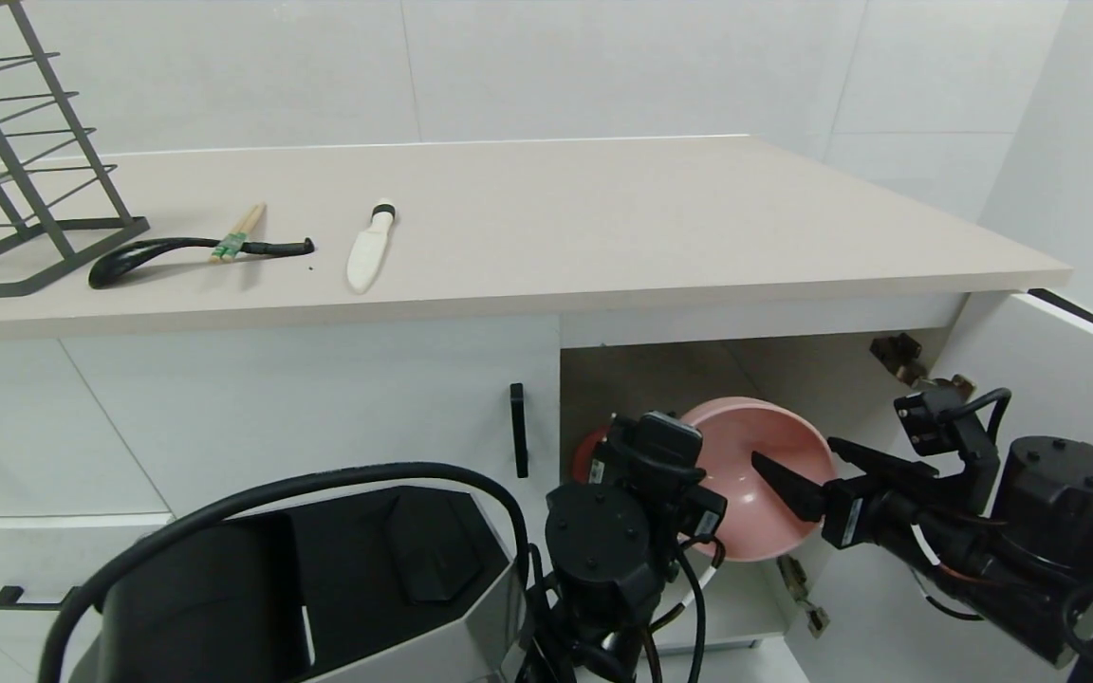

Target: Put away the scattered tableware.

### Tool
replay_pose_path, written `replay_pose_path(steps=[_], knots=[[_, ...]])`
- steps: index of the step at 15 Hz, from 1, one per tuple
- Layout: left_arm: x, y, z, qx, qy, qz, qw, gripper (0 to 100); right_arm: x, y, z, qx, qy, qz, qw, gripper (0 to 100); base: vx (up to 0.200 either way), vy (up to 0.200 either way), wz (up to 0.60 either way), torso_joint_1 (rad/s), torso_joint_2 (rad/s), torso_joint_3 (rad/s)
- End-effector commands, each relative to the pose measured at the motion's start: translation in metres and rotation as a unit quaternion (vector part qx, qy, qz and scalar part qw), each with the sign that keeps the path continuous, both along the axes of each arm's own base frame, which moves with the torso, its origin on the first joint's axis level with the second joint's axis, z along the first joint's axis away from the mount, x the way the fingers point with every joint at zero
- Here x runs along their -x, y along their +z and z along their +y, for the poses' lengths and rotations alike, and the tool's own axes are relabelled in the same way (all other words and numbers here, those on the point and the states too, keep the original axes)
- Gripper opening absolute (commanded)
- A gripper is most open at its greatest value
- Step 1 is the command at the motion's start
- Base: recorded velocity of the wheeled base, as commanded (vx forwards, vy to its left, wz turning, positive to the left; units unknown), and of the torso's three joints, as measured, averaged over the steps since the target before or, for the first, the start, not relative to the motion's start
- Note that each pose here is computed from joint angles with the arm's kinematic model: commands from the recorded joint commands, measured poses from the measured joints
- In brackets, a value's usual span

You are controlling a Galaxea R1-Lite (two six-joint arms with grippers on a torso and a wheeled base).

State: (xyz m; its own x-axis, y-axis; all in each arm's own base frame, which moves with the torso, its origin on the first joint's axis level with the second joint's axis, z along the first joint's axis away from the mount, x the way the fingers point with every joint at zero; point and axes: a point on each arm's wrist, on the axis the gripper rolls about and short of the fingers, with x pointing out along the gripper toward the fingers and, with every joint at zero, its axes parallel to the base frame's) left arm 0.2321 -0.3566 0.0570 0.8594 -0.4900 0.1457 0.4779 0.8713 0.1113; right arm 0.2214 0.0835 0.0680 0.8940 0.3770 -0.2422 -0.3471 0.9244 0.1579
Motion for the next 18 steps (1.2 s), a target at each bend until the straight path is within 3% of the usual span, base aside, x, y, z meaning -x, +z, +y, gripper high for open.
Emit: replay_pose_path(steps=[1, 2, 3, 8, 9, 15, 16, 18], knots=[[0.001, 0.006, 0.0, 0.007, 0.0, -0.003, 1.0, 0, 0.0, 0.001, -0.002, -0.001, -0.003, -0.003, 1.0, 100, 0.0, 0.0, 0.0, 0.0, 0.0, 0.0], [0.001, 0.006, 0.0, 0.008, 0.0, -0.004, 1.0, 0, 0.0, 0.001, -0.002, -0.001, -0.003, -0.003, 1.0, 100, 0.0, 0.0, 0.0, 0.0, 0.0, 0.0], [0.001, 0.006, 0.0, 0.008, 0.0, -0.004, 1.0, 0, 0.0, 0.001, -0.001, -0.001, -0.003, -0.003, 1.0, 0, 0.0, 0.0, 0.0, 0.0, 0.0, 0.0], [0.001, 0.007, -0.001, 0.011, 0.0, -0.006, 0.9999, 0, 0.01, 0.009, 0.01, -0.006, 0.029, -0.015, 0.999, 0, 0.0, 0.0, 0.0, 0.0, 0.0, 0.0], [0.002, 0.006, -0.001, 0.008, -0.003, -0.004, 1.0, 100, 0.011, 0.008, 0.012, -0.006, 0.033, -0.015, 0.999, 0, 0.0, 0.0, 0.0, 0.0, 0.0, 0.0], [0.009, 0.007, -0.004, 0.006, -0.012, -0.005, 0.9999, 100, 0.005, 0.007, 0.006, -0.005, 0.016, -0.013, 1.0, 0, 0.0, 0.0, 0.0, 0.0, 0.0, 0.0], [0.011, 0.016, -0.003, 0.014, -0.013, -0.01, 0.9998, 100, 0.001, 0.002, 0.003, -0.002, 0.007, -0.005, 1.0, 0, 0.0, 0.0, 0.0, 0.0, 0.0, 0.0], [0.021, 0.024, 0.0, 0.014, -0.021, -0.01, 0.9996, 100, -0.005, -0.002, -0.001, -0.001, -0.006, 0.001, 1.0, 0, 0.0, 0.0, 0.0, 0.0, 0.0, 0.0]])
